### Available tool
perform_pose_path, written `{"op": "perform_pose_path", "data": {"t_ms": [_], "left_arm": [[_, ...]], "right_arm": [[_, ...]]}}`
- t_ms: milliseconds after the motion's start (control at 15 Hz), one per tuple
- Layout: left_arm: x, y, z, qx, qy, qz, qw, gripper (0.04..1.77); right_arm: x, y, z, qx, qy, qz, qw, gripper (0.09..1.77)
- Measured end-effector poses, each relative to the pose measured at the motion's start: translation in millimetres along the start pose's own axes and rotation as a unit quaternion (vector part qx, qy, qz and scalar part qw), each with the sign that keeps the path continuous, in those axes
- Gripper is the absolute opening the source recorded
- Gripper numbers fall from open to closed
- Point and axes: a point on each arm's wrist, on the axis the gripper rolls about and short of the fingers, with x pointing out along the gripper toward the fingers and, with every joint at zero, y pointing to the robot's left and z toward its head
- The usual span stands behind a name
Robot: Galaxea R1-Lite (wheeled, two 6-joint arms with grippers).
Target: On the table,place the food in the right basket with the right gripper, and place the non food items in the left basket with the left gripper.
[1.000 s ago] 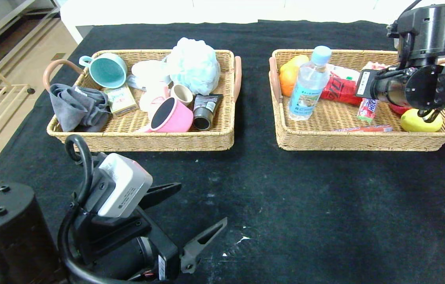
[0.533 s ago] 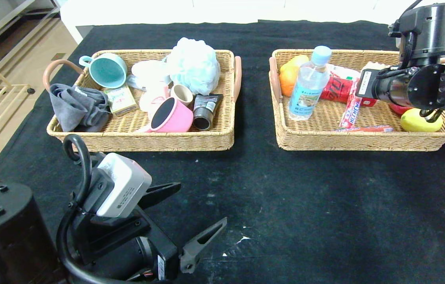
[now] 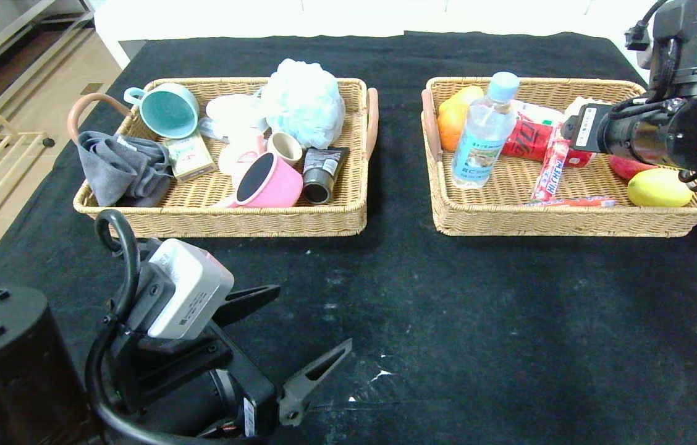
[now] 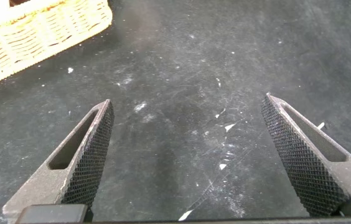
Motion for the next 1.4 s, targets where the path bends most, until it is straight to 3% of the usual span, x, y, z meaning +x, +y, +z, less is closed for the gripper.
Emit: {"op": "perform_pose_path", "data": {"t_ms": [200,467,733,867,1133,1400], "left_arm": [[0,4.1,1,-0.001,-0.002,0.010,0.9999,1.72],[-4,11.6,7,-0.001,-0.016,0.027,0.9995,1.72],[-20,24.0,17,0.000,-0.039,0.073,0.9966,1.72],[-36,27.4,19,0.004,-0.033,0.107,0.9937,1.72],[-85,36.3,21,0.009,0.001,0.151,0.9885,1.72],[-150,45.0,19,-0.002,0.014,0.218,0.9758,1.72]], "right_arm": [[-17,-10,-5,-0.026,0.014,0.024,0.999,1.56],[-56,-33,-20,-0.066,0.040,0.088,0.993,1.62],[-106,-69,-33,-0.091,0.049,0.174,0.979,1.66],[-133,-89,-41,-0.097,0.044,0.209,0.972,1.67],[-187,-127,-67,-0.116,0.042,0.235,0.964,1.68],[-242,-166,-82,-0.115,0.027,0.232,0.966,1.69]]}}
